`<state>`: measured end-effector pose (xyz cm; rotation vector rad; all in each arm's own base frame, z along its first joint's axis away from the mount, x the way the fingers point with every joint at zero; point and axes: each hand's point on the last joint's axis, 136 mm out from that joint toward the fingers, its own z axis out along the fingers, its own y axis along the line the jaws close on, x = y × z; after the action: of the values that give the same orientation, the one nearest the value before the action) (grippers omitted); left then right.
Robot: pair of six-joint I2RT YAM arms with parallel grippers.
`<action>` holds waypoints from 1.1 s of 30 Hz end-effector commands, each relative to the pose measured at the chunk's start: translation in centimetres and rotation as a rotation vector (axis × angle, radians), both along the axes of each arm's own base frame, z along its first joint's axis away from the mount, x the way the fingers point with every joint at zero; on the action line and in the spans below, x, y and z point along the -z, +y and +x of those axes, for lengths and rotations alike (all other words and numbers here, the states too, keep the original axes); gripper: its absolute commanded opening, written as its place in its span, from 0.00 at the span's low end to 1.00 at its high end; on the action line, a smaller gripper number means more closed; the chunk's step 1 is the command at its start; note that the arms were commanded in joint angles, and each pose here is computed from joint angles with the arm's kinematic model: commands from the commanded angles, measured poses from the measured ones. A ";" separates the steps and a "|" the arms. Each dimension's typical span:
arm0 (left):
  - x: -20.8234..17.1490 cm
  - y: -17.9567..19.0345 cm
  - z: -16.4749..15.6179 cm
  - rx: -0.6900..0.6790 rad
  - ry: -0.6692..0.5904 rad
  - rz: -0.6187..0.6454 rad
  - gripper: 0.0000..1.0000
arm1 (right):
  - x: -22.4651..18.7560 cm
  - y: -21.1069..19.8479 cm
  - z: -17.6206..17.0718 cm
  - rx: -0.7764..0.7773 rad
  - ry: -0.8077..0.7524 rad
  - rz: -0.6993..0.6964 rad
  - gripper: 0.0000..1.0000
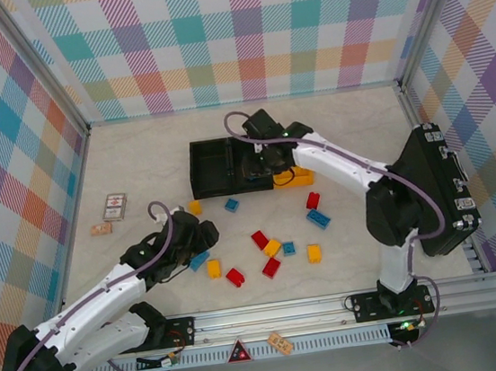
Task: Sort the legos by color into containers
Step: Place the lego in the container, then pick up the lego from the bottom-left of the table.
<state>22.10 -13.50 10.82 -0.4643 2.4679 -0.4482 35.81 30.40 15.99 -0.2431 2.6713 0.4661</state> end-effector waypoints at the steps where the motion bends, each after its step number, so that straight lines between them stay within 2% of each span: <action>1: -0.2 2.8 -0.2 -0.099 0.041 0.081 0.79 | -0.6 1.1 -1.6 -0.066 -0.006 0.088 0.44; 7: 0.0 8.2 -1.2 -0.268 0.111 0.205 0.80 | -0.5 1.5 -5.2 -0.135 0.016 0.166 0.45; 14: 1.8 11.7 -1.7 -0.359 0.227 0.238 0.81 | -0.4 2.2 -9.7 -0.230 0.028 0.282 0.48; 21: 4.3 12.9 -0.7 -0.385 0.304 0.265 0.81 | 1.5 2.0 -12.6 -0.248 0.074 0.292 0.48; 33: 8.2 13.3 0.3 -0.384 0.385 0.264 0.74 | 2.3 2.0 -13.3 -0.235 0.111 0.306 0.49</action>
<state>22.08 -0.13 3.29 -0.9683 2.6413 0.1660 22.57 31.58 12.35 -0.4522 2.6786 0.9089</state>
